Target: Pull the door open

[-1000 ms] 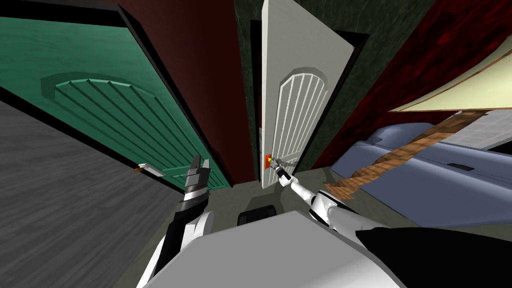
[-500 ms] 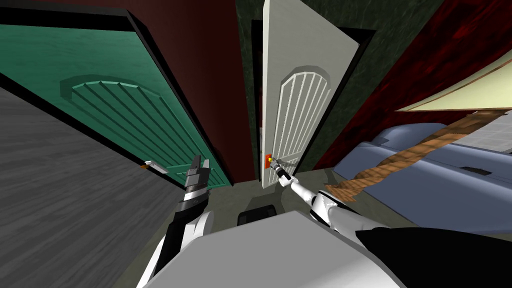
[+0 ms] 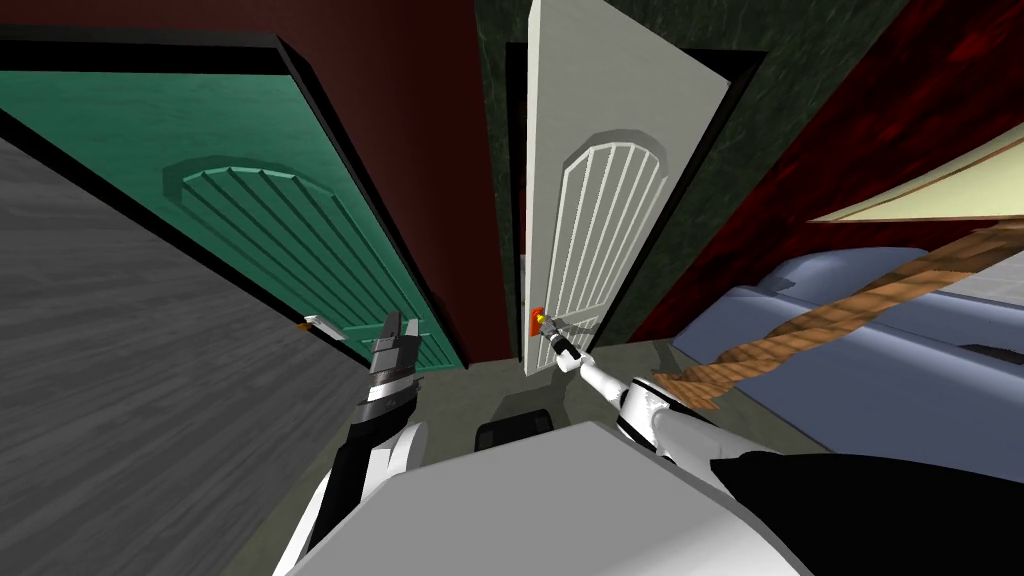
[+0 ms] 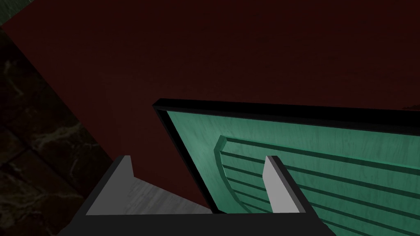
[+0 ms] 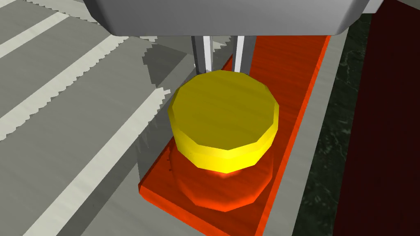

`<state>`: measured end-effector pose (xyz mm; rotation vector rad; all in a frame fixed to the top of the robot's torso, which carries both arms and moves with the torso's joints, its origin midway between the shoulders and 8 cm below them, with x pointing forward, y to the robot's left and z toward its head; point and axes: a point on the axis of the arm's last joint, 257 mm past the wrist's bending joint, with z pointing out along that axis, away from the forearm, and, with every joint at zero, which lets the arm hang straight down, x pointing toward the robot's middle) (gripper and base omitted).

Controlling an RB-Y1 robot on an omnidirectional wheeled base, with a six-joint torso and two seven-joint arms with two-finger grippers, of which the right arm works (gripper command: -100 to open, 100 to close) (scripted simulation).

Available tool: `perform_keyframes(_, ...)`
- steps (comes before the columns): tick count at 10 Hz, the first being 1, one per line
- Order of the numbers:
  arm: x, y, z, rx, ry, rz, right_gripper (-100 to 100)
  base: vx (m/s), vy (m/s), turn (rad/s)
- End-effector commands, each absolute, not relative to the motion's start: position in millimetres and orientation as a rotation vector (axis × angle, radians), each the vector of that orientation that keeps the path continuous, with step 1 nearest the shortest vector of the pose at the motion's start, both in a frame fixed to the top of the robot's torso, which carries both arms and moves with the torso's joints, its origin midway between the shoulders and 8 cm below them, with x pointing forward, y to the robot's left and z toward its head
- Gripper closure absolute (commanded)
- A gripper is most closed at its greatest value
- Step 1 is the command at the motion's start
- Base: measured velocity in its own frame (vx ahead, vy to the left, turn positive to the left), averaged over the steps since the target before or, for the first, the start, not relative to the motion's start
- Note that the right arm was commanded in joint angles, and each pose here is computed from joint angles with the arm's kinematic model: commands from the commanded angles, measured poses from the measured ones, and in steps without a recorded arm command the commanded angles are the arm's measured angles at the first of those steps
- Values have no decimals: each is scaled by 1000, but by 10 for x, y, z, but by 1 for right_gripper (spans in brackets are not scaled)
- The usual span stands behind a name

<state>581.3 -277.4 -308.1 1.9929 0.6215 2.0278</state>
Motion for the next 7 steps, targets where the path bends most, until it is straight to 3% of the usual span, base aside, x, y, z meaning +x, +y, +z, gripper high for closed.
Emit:
perform_keyframes(1, 5866, -2711, -2927, 1974, 604, 2075, 100, -13, -5, 7)
perform_keyframes(7, 5896, -2718, -2944, 2131, 386, 2181, 100, -21, -26, 53)
